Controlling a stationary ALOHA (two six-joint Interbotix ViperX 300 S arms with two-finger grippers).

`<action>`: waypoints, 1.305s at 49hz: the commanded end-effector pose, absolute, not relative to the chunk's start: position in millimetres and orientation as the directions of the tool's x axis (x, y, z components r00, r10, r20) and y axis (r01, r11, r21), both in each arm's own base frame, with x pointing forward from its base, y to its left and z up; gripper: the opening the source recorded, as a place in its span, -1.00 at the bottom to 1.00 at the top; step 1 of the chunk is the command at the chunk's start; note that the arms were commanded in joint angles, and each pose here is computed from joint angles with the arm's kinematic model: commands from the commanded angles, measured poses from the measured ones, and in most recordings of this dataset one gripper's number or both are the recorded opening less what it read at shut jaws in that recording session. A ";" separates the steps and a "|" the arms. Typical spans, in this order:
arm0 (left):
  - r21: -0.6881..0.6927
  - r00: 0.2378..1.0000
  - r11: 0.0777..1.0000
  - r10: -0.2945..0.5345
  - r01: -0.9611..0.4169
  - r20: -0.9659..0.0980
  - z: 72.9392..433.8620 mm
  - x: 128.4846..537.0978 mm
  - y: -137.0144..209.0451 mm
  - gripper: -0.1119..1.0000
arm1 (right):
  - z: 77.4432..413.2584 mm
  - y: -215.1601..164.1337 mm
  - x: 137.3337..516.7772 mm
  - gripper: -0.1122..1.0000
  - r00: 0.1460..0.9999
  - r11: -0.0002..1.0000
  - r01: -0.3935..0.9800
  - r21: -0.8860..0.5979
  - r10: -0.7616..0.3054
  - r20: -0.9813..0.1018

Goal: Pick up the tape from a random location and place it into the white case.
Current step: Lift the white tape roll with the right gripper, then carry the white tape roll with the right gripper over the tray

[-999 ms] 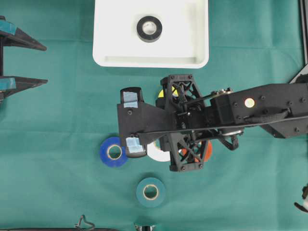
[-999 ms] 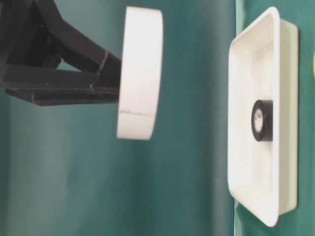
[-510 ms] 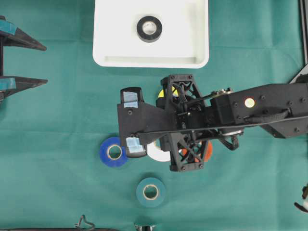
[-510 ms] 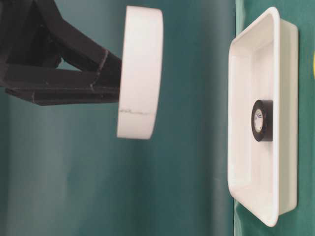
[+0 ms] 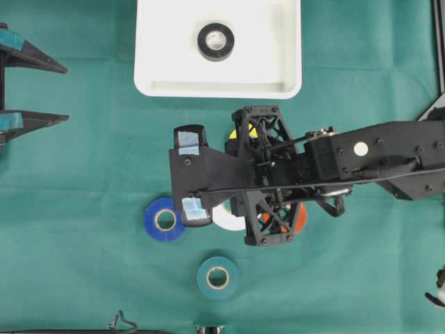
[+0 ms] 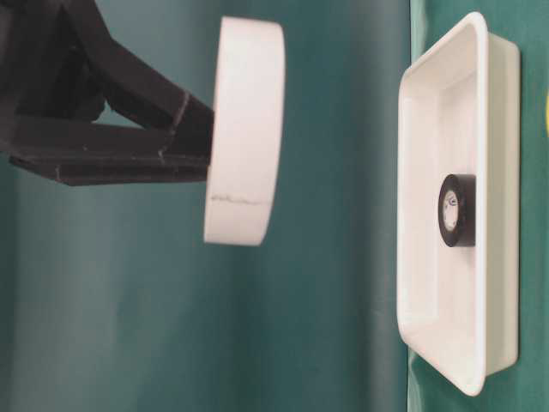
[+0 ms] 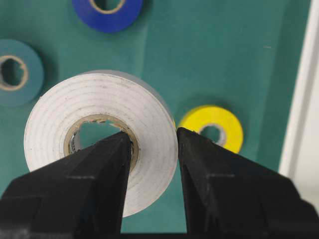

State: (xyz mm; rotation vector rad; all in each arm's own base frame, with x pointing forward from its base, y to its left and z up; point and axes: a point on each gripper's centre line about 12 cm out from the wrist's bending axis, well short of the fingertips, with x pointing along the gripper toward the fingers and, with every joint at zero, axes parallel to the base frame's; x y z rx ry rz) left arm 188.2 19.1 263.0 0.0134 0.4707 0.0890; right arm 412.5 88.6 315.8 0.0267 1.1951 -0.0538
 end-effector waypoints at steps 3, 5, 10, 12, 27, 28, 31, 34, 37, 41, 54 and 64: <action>0.029 0.890 0.996 0.089 -0.085 -0.447 266.8 190.0 19.4 0.94 | 336.2 77.0 410.1 -0.27 0.418 0.997 0.080 -0.011 -0.043 -0.908; 0.029 0.889 0.996 0.089 -0.085 -0.448 266.7 189.9 19.4 0.94 | 334.4 72.6 410.8 -0.27 0.412 0.996 0.091 -0.013 -0.049 -0.910; 0.029 0.887 0.996 0.089 -0.085 -0.452 266.2 189.6 19.4 0.94 | 331.5 61.1 411.7 -0.27 0.405 0.994 0.108 -0.019 -0.061 -0.912; 0.029 0.887 0.996 0.089 -0.085 -0.454 265.9 189.8 19.4 0.94 | 330.4 55.3 412.2 -0.27 0.401 0.993 0.119 -0.021 -0.067 -0.914; 0.029 0.886 0.996 0.089 -0.085 -0.455 265.7 189.8 19.4 0.94 | 325.1 -16.1 415.0 -0.27 0.377 0.975 0.213 -0.057 -0.136 -0.916; 0.029 0.886 0.996 0.089 -0.085 -0.455 265.7 189.8 19.4 0.94 | 324.6 -21.8 414.7 -0.27 0.375 0.974 0.219 -0.060 -0.141 -0.916; 0.029 0.889 0.996 0.089 -0.085 -0.450 267.4 189.9 19.4 0.94 | 323.4 -41.5 413.8 -0.27 0.372 0.967 0.248 -0.067 -0.159 -0.915; 0.029 0.887 0.996 0.089 -0.085 -0.454 266.0 189.6 19.4 0.94 | 323.3 -61.8 412.1 -0.27 0.371 0.957 0.283 -0.070 -0.177 -0.912; 0.029 0.887 0.996 0.089 -0.085 -0.454 266.0 189.6 19.4 0.94 | 323.3 -80.7 409.8 -0.27 0.371 0.946 0.315 -0.074 -0.195 -0.908; 0.029 0.886 0.996 0.089 -0.085 -0.455 265.7 189.8 19.4 0.94 | 323.3 -104.5 405.6 -0.27 0.369 0.931 0.357 -0.077 -0.216 -0.904; 0.029 0.886 0.996 0.089 -0.085 -0.455 265.7 189.8 19.4 0.94 | 324.3 -164.8 387.4 -0.27 0.349 0.884 0.458 -0.093 -0.275 -0.896; 0.029 0.885 0.996 0.089 -0.085 -0.458 265.4 189.6 19.4 0.94 | 324.4 -179.7 383.1 -0.27 0.356 0.869 0.485 -0.093 -0.294 -0.887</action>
